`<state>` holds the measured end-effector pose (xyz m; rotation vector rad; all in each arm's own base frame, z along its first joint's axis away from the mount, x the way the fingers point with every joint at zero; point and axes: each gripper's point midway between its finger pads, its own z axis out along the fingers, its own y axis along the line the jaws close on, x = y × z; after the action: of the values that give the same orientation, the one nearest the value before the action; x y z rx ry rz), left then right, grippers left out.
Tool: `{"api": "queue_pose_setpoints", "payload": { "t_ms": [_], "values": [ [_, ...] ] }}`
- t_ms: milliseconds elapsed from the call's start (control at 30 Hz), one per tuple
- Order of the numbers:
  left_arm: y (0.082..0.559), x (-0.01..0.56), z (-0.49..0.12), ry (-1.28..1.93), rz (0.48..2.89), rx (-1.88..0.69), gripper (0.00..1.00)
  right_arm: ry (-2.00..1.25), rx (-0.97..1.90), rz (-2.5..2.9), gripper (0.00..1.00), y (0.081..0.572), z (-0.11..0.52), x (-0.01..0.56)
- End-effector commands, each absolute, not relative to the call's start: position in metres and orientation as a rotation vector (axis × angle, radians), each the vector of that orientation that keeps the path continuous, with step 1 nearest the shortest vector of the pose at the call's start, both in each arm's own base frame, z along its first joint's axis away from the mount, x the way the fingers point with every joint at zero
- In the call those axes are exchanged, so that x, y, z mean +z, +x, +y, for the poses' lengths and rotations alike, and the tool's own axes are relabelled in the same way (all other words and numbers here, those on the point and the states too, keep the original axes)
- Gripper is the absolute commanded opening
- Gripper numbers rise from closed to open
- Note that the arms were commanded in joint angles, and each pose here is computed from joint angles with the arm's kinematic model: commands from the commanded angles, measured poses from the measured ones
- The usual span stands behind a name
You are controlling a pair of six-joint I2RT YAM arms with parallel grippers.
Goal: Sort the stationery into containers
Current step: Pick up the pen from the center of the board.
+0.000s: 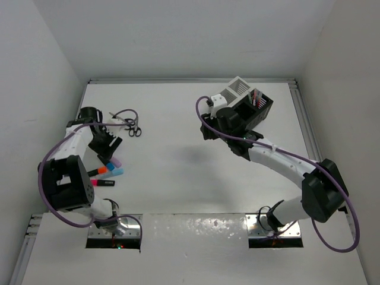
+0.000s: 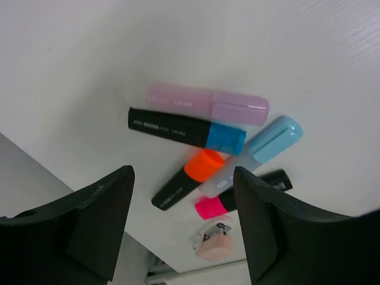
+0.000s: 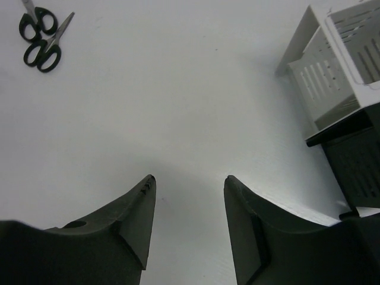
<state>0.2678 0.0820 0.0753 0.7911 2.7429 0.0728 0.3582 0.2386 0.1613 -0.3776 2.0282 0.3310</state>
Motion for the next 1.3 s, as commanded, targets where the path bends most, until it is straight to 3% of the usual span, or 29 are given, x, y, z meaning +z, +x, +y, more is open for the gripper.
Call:
{"api": "queue_pose_setpoints", "payload": {
  "t_ms": [0, 100, 333, 567, 1033, 1267],
  "values": [
    [0.297, 0.080, 0.074, 0.983, 2.598, 0.089, 0.66, -0.369, 0.357, 2.011, 0.49, 0.349, 0.243, 0.163],
    [0.301, 0.072, 0.074, 1.011, 2.576, 0.065, 0.65, -0.357, 0.343, 2.024, 0.50, 0.341, 0.235, 0.152],
    [0.324, 0.070, 0.067, 1.710, 2.160, 0.149, 0.60, -0.343, 0.340, 2.043, 0.51, 0.332, 0.227, 0.141],
    [0.330, 0.052, 0.079, 2.094, 1.937, 0.088, 0.59, -0.305, 0.334, 2.051, 0.52, 0.325, 0.219, 0.137],
    [0.308, 0.004, 0.075, 2.290, 1.975, -0.020, 0.53, -0.271, 0.269, 2.049, 0.53, 0.317, 0.200, 0.135],
    [0.315, 0.016, 0.074, 2.237, 1.991, -0.014, 0.51, -0.284, 0.264, 2.056, 0.53, 0.320, 0.202, 0.135]
  ]
}}
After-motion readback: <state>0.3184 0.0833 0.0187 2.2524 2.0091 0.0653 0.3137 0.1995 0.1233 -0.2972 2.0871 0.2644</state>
